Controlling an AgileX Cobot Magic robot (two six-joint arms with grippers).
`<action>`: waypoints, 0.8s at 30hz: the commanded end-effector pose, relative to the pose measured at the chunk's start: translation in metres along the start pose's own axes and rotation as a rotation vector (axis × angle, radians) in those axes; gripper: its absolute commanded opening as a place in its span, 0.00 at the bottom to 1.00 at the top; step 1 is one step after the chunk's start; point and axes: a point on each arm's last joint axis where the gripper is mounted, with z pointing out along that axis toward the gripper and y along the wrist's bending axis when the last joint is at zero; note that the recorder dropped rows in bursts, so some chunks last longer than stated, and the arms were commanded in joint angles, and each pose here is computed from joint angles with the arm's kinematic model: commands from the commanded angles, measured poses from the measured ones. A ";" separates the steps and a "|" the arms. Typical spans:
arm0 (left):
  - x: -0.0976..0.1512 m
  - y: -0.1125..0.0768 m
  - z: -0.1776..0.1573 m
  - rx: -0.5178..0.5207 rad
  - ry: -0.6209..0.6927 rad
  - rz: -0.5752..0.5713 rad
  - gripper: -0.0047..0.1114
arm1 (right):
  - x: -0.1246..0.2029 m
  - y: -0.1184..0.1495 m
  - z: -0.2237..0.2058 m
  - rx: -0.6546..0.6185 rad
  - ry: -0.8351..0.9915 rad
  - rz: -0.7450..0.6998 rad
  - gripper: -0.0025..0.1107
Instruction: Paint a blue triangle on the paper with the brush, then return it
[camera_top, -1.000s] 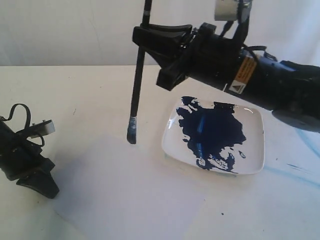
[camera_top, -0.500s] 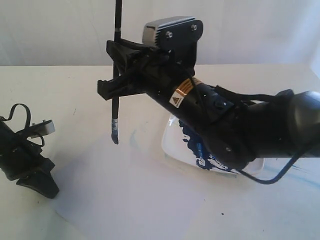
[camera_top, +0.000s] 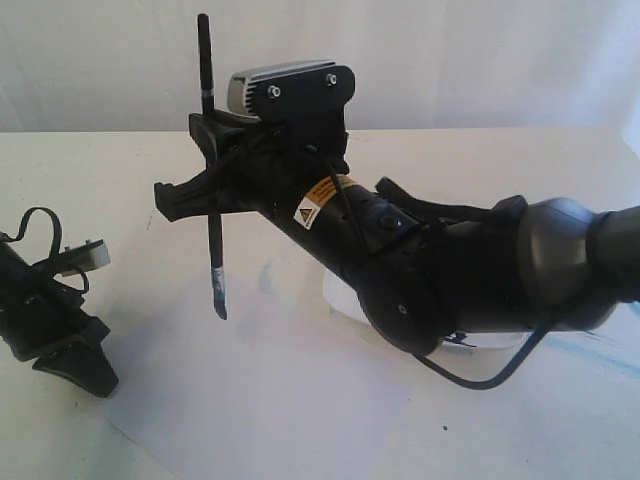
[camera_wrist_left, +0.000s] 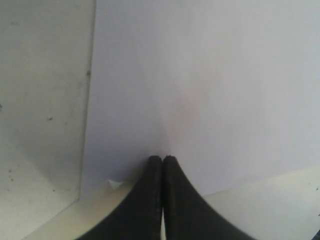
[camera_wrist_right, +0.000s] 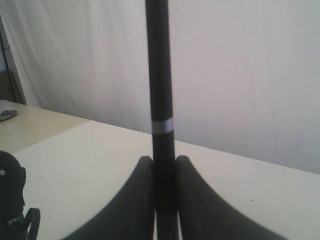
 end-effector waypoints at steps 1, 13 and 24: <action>0.000 0.001 0.000 0.003 0.002 -0.007 0.04 | 0.001 0.001 0.005 0.001 -0.015 0.022 0.02; 0.001 0.001 0.000 0.003 0.002 -0.007 0.04 | 0.021 -0.003 0.011 0.018 -0.044 0.026 0.02; 0.001 0.001 0.000 0.003 0.002 -0.007 0.04 | 0.022 0.002 0.010 0.011 -0.038 0.097 0.02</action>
